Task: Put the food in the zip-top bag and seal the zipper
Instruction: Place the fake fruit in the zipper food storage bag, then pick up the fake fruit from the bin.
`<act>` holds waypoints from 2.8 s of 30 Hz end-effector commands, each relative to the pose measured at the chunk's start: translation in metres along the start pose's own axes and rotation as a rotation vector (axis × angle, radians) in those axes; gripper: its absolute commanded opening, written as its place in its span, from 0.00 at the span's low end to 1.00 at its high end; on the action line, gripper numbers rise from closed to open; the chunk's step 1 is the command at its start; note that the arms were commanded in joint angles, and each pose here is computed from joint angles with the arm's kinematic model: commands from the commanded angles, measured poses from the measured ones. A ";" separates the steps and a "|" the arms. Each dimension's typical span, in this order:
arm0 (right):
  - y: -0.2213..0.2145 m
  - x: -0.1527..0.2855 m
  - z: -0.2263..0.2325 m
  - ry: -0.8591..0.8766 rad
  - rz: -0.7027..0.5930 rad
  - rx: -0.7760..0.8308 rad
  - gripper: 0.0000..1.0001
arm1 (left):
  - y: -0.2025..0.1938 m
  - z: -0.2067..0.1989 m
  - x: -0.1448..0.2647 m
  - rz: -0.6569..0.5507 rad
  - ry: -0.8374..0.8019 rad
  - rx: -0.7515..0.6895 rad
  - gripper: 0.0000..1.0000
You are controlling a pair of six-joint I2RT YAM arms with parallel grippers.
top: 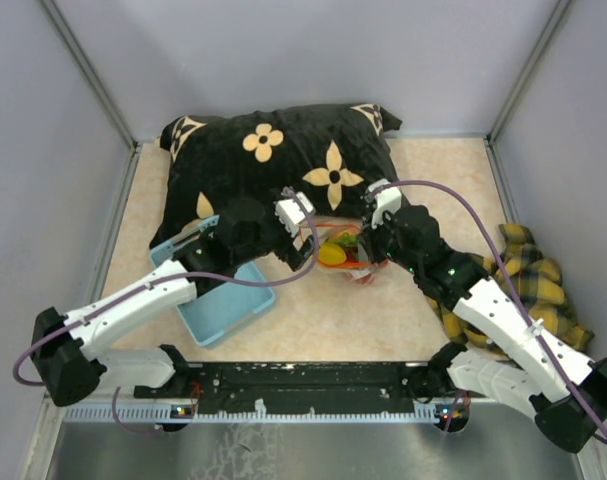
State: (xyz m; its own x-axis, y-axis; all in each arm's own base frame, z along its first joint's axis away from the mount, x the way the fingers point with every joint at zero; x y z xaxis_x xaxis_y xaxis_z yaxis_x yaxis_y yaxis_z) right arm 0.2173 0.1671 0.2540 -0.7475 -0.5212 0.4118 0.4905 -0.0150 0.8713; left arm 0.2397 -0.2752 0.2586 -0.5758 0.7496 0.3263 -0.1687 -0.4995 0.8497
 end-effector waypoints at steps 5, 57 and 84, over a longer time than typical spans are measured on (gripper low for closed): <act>0.030 0.008 0.009 0.048 -0.136 0.000 0.00 | -0.018 0.015 0.043 0.222 0.264 0.358 1.00; 0.025 0.018 0.009 0.084 -0.177 0.013 0.00 | -0.235 0.027 0.117 0.736 0.631 1.226 0.97; 0.025 0.020 0.009 0.087 -0.184 0.015 0.00 | -0.272 0.040 0.125 0.862 0.885 1.160 0.85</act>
State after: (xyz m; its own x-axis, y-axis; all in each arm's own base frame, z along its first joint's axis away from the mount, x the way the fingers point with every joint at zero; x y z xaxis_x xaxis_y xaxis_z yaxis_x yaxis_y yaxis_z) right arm 0.2066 0.1642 0.2612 -0.7497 -0.5705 0.3353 0.4378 -0.0476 0.8978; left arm 0.2382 -0.0272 0.0918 -0.4571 -0.2070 0.8650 0.8452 0.2015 0.4950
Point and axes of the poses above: each gripper's point midway between its finger pads, its own x axis back along the fingers, its own z axis along the line the jaws close on, y = z × x, the point moved 5 cm from there along x, back along the fingers, and after that the axes turned 14 degrees about -x, right-handed, at the moved point
